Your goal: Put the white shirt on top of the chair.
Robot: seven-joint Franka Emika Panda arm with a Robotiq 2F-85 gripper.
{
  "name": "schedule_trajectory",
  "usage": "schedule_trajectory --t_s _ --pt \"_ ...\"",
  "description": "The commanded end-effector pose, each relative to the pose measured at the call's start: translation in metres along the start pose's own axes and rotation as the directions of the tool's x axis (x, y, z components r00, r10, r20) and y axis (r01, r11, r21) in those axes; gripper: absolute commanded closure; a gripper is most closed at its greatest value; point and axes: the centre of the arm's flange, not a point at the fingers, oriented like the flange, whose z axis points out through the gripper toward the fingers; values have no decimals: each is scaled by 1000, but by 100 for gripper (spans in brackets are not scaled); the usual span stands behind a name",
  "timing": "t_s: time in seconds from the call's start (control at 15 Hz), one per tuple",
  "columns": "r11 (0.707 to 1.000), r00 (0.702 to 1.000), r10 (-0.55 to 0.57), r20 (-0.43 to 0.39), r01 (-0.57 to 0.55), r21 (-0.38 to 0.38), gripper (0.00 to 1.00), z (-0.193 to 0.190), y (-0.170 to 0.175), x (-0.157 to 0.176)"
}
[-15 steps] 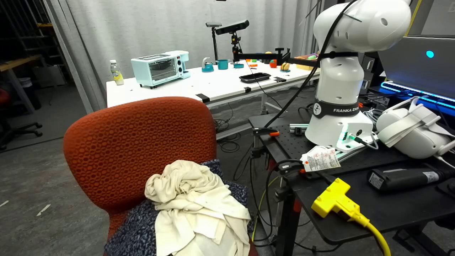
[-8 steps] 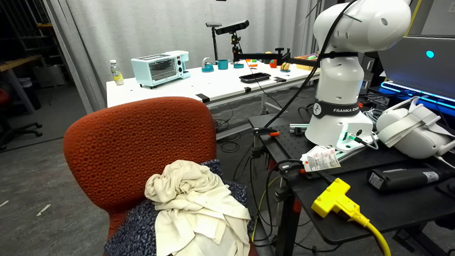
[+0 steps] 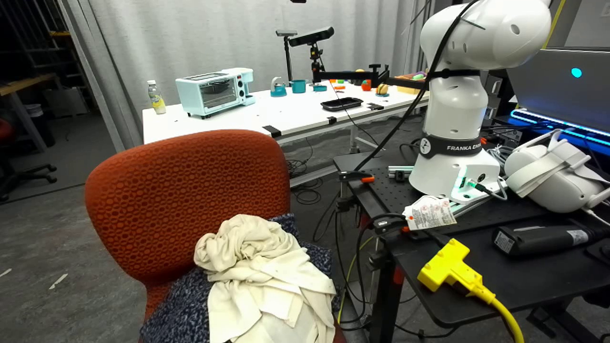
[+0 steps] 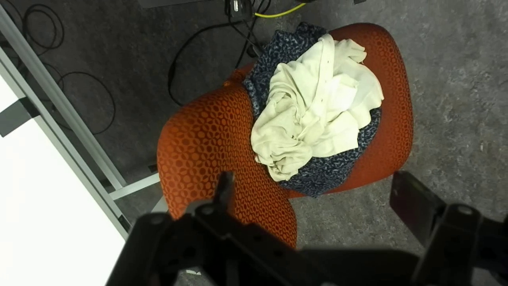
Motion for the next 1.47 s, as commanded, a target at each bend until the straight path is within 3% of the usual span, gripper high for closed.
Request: schedule_trajectory --t_s 0.0,0.13,0.4,0.47,0.6,0.8,1.4 --pt "1000 1000 -26 12 26 -2 0 -7 -55 51" --pt "1000 1000 -26 9 26 5 0 -7 -79 64" --pt "1000 999 -12 46 12 -13 0 5 -158 111" --pt "999 999 -35 13 36 -10 0 11 -126 68" --pt "1000 999 -29 39 30 -7 0 20 -150 87" --pt "1000 998 -24 53 24 0 0 25 -154 99" --pt "999 985 44 164 -45 2 0 109 -76 108"
